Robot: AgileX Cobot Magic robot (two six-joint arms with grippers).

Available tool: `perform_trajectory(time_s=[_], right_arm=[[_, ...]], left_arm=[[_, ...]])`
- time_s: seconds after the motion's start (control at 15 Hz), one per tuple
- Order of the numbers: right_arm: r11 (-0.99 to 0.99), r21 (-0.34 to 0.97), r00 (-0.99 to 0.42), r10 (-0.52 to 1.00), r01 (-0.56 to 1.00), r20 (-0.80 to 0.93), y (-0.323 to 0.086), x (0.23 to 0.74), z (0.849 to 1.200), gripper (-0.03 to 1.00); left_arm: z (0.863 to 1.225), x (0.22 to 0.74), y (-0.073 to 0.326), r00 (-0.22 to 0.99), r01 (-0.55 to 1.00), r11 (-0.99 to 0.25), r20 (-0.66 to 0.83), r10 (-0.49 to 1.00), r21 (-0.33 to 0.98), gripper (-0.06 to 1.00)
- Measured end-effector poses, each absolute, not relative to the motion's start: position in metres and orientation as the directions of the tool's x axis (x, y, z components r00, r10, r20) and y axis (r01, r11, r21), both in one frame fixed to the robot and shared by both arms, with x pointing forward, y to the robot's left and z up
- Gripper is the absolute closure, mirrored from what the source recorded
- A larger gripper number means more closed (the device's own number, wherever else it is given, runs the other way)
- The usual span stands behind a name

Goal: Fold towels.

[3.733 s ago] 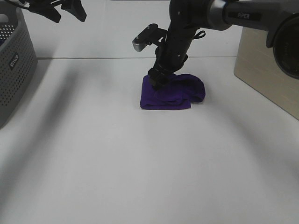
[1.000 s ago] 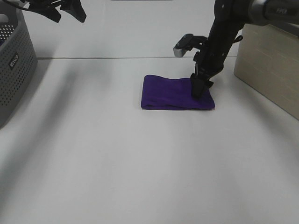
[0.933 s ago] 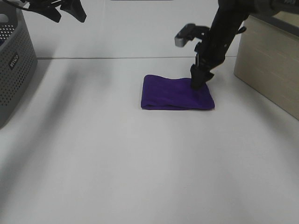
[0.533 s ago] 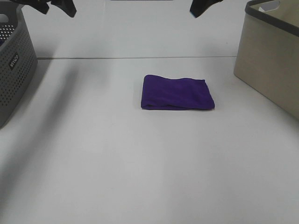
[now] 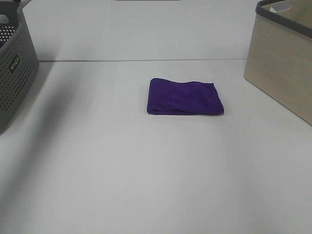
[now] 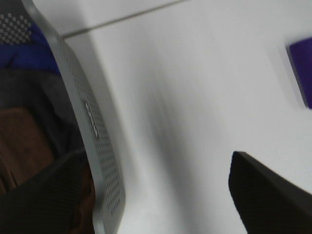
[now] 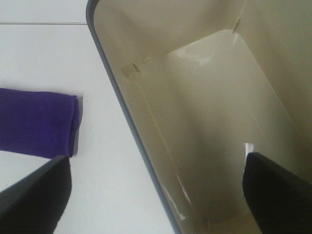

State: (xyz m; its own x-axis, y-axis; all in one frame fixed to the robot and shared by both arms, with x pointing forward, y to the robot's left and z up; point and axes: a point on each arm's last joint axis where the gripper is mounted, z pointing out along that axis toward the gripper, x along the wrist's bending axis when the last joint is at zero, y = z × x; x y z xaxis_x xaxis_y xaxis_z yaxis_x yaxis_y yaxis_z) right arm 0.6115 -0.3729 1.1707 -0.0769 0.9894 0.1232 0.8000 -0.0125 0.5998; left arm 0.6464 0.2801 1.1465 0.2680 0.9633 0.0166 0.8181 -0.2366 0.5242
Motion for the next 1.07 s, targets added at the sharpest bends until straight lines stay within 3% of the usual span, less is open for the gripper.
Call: perform_trajectory(time_s=[0.13, 0.27, 0.33, 0.53, 0.67, 0.8, 0.87, 1.07], right_arm=[[-0.025, 0.603, -0.047, 0.993, 0.798, 0.104, -0.371, 0.54, 1.184, 0.05], [0.002, 0.621, -0.055, 0.996, 0.784, 0.066, -0.349, 0.465, 1.188, 0.05], [-0.007, 0.702, -0.049, 0.997, 0.713, 0.06, -0.325, 0.4, 1.177, 0.05], [0.022, 0.807, -0.043, 0.999, 0.59, 0.004, -0.307, 0.349, 1.154, 0.05], [0.093, 0.813, -0.126, 0.992, 0.574, -0.024, -0.292, 0.317, 1.125, 0.05], [0.124, 0.816, -0.177, 0.984, 0.565, -0.027, -0.284, 0.299, 1.11, 0.05], [0.129, 0.845, -0.208, 0.978, 0.519, -0.021, -0.275, 0.266, 1.1, 0.05], [0.162, 0.886, -0.174, 0.98, 0.433, -0.095, -0.272, 0.232, 1.094, 0.05]], left_arm=[[1.142, 0.59, 0.282, 0.267, 0.856, -0.238, 0.001, 0.964, 0.458, 0.18], [1.148, 0.525, 0.284, 0.234, 0.845, -0.201, -0.006, 0.972, 0.495, 0.18], [1.139, 0.464, 0.286, 0.213, 0.812, -0.179, 0.004, 0.977, 0.556, 0.18], [1.132, 0.409, 0.291, 0.191, 0.711, -0.187, 0.069, 0.979, 0.678, 0.18], [1.125, 0.379, 0.294, 0.172, 0.64, -0.195, 0.109, 0.979, 0.744, 0.18], [1.122, 0.358, 0.295, 0.165, 0.596, -0.194, 0.118, 0.979, 0.779, 0.18], [1.118, 0.333, 0.296, 0.16, 0.569, -0.2, 0.131, 0.978, 0.798, 0.18], [1.103, 0.301, 0.298, 0.157, 0.554, -0.207, 0.144, 0.977, 0.806, 0.18]])
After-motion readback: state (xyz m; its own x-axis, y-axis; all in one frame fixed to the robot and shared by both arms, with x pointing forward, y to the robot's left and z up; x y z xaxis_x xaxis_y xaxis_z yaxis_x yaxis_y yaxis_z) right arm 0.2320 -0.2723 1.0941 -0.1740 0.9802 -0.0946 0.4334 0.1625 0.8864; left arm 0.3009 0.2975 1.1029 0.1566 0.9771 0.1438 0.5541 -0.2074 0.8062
